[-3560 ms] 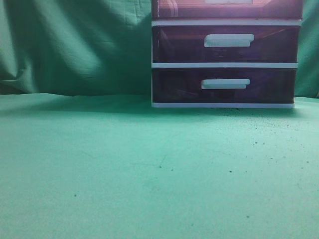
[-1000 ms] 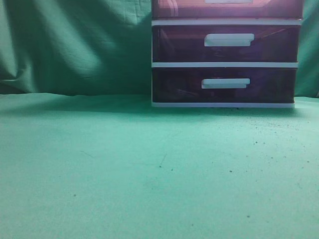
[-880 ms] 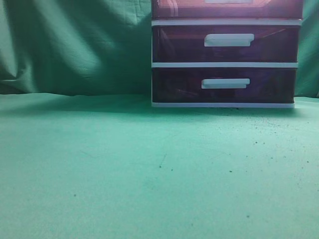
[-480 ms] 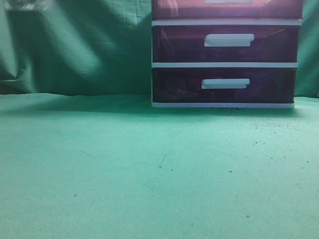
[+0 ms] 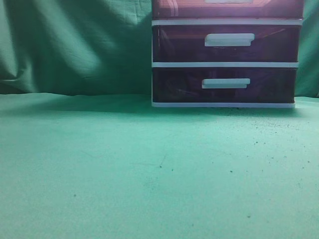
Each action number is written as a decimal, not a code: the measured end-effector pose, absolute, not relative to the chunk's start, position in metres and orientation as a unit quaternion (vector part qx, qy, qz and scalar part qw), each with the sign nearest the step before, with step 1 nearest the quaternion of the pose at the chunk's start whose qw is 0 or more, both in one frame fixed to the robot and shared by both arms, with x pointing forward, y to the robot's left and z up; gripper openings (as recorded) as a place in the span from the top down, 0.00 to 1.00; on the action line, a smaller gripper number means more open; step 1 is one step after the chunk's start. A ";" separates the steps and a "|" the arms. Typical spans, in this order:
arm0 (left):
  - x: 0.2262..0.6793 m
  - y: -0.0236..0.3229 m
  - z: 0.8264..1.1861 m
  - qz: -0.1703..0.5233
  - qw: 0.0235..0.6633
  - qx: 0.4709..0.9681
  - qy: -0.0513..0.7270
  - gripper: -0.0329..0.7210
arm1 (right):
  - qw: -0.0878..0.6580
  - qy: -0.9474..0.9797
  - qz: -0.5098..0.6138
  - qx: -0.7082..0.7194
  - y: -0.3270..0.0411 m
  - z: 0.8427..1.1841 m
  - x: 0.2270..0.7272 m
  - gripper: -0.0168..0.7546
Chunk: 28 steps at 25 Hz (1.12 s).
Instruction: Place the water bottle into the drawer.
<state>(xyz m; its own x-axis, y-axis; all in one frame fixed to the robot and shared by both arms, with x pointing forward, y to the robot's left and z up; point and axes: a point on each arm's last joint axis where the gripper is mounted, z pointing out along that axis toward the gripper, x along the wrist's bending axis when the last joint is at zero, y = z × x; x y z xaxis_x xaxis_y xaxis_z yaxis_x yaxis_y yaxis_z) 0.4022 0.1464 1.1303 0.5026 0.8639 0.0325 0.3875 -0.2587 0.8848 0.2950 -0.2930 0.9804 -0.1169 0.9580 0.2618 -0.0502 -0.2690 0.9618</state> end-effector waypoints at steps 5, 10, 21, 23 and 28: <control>0.399 0.146 1.129 0.270 0.425 0.754 0.422 0.60 | 0.502 0.475 0.572 0.442 -0.294 1.038 0.287 0.92; 0.399 0.147 1.129 0.270 0.421 0.755 0.424 0.60 | 0.502 0.554 0.491 0.448 -0.293 1.092 0.304 0.92; 0.400 0.147 1.129 0.276 0.421 0.755 0.421 0.60 | 0.576 0.725 0.281 0.250 -0.274 1.122 0.434 0.92; 0.400 0.148 1.130 0.282 0.420 0.755 0.417 0.60 | 0.591 0.745 0.249 0.186 -0.264 1.116 0.462 0.92; 0.403 0.152 1.132 0.306 0.415 0.744 0.426 0.60 | 0.636 0.746 0.194 0.030 -0.232 1.094 0.518 0.70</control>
